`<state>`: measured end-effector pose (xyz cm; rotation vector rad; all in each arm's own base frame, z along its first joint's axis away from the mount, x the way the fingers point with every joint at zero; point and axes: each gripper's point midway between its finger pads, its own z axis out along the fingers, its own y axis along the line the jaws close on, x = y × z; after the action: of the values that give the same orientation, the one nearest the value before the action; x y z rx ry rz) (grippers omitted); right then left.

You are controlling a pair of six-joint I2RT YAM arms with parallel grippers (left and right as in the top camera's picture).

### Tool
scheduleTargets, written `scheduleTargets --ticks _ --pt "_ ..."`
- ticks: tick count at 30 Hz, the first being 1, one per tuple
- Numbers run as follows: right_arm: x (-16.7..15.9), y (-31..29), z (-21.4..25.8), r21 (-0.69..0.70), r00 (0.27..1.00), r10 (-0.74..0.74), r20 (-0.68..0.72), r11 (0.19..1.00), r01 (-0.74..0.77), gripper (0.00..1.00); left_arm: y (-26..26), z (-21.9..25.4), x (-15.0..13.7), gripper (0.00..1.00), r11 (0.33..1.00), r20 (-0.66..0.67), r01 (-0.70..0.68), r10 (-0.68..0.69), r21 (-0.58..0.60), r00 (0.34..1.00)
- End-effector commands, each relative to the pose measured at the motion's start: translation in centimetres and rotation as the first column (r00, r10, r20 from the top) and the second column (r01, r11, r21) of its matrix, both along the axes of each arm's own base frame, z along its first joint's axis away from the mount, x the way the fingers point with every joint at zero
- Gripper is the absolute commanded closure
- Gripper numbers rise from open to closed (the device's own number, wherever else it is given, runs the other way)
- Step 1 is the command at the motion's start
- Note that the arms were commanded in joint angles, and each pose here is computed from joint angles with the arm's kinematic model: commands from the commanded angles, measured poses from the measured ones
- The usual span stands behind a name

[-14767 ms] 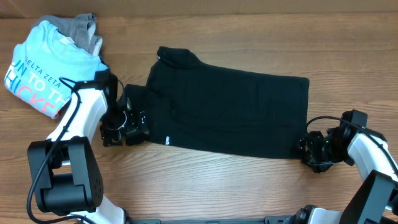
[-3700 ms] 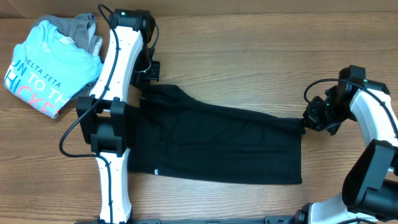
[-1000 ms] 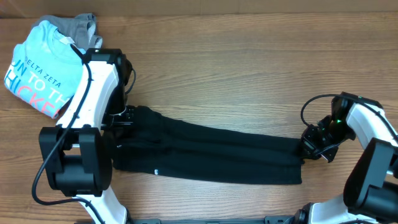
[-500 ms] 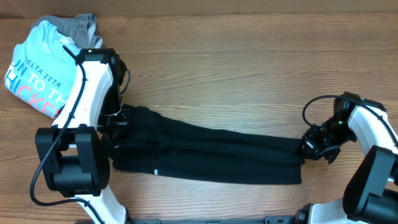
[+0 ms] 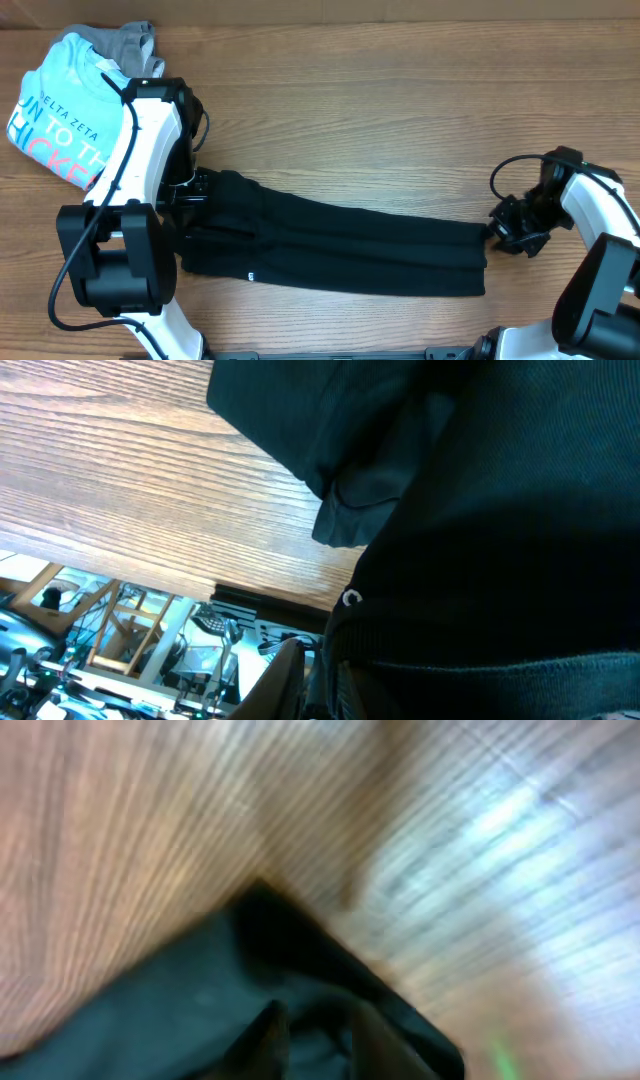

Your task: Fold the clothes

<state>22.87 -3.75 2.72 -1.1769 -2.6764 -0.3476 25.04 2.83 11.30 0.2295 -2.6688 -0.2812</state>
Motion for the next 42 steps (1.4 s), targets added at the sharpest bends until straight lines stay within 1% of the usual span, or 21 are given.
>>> scheduleTargets --ticks 1,2,3,5,7,8,10,13,15,17,20,22,23,26,28,31,33,34,37,39,42 --pt "0.6 1.4 0.9 0.082 0.996 0.055 0.077 0.995 -0.061 0.88 0.2 0.3 -0.1 0.92 1.000 0.015 -0.016 0.016 0.006 1.000" --pt "0.1 1.8 1.1 0.106 0.996 0.064 0.063 0.992 -0.071 0.94 0.2 0.4 -0.2 0.95 1.000 0.010 -0.016 0.016 0.006 1.000" --pt "-0.7 2.0 1.3 0.117 0.997 0.068 0.032 0.991 -0.071 0.96 0.2 0.4 -0.3 0.96 1.000 0.005 -0.016 0.016 0.006 1.000" --pt "-2.3 1.7 1.4 0.090 0.997 0.059 -0.050 0.994 -0.054 0.96 0.2 0.5 -0.5 0.96 1.000 -0.002 -0.017 0.017 0.006 1.000" --pt "-4.3 0.5 1.4 -0.002 0.983 -0.025 -0.182 1.000 0.026 0.96 0.3 0.4 -0.6 0.96 1.000 -0.007 -0.018 0.018 0.006 1.000" --pt "-4.8 0.5 1.5 -0.016 0.976 -0.054 -0.210 0.999 0.052 0.96 0.3 0.4 -0.7 0.96 1.000 -0.011 -0.018 0.018 0.006 1.000" --pt "-5.1 0.8 1.7 -0.005 0.971 -0.072 -0.229 0.997 0.073 0.96 0.2 0.2 -1.0 0.96 1.000 -0.023 -0.026 0.026 0.003 0.999" --pt "-5.0 1.1 1.8 0.010 0.971 -0.075 -0.225 0.997 0.079 0.96 0.0 -0.2 -1.7 0.91 0.999 -0.049 -0.032 0.032 -0.003 0.998" --pt "-4.4 1.3 1.7 0.026 0.977 -0.076 -0.198 0.996 0.082 0.96 0.0 -0.6 -2.0 0.91 0.999 -0.059 -0.040 0.040 0.000 0.997" --pt "-2.6 1.1 1.2 0.040 0.992 -0.051 -0.111 0.998 0.056 0.96 0.0 -1.0 -1.8 0.91 0.999 -0.044 -0.039 0.039 0.000 0.998" --pt "-0.3 1.4 1.1 0.078 1.000 -0.018 0.007 0.997 0.018 0.96 -1.1 -1.2 -1.5 0.92 0.997 -0.032 -0.054 0.052 -0.061 0.998" --pt "0.5 1.3 1.0 0.082 0.999 -0.017 0.046 0.997 0.013 0.96 -1.5 -1.2 -1.5 0.83 0.996 -0.034 -0.045 0.043 -0.082 0.999" --pt "0.8 1.3 1.0 0.082 0.998 -0.016 0.057 0.997 0.011 0.96 -1.5 -1.3 -1.3 0.81 0.996 -0.027 -0.040 0.037 -0.085 0.999" --pt "1.3 1.5 1.1 0.097 0.995 0.023 0.099 0.995 -0.033 0.96 -1.7 -1.4 0.0 0.70 0.994 0.028 -0.040 0.043 -0.098 0.999" --pt "1.5 1.4 1.1 0.093 0.994 0.028 0.108 0.995 -0.038 0.96 -1.9 -1.3 1.1 0.60 0.993 0.071 -0.042 0.051 -0.114 0.996" --pt "1.8 1.3 1.0 0.088 0.992 0.028 0.120 0.995 -0.039 0.95 -2.3 -1.4 2.7 0.57 0.990 0.139 -0.038 0.057 -0.136 0.989" --pt "2.2 1.2 1.0 0.080 0.990 0.029 0.138 0.996 -0.040 0.92 -2.4 -1.7 3.4 0.58 0.989 0.169 -0.034 0.058 -0.142 0.984" --pt "2.4 1.1 1.0 0.078 0.989 0.029 0.146 0.996 -0.041 0.91 -2.8 -1.8 3.8 0.61 0.986 0.183 -0.029 0.059 -0.162 0.981" --pt "2.6 1.4 1.1 0.091 0.985 0.047 0.166 0.994 -0.063 0.89 -5.2 -2.6 4.8 0.68 0.957 0.224 0.007 0.061 -0.290 0.973" --pt "2.5 1.7 1.1 0.098 0.985 0.059 0.161 0.992 -0.076 0.83 -7.3 -3.2 5.1 0.68 0.922 0.241 0.058 0.039 -0.384 0.970" --pt "2.1 2.4 1.0 0.106 0.986 0.079 0.146 0.990 -0.095 0.80 -9.5 -4.7 4.4 0.67 0.895 0.237 0.095 0.012 -0.437 0.971"
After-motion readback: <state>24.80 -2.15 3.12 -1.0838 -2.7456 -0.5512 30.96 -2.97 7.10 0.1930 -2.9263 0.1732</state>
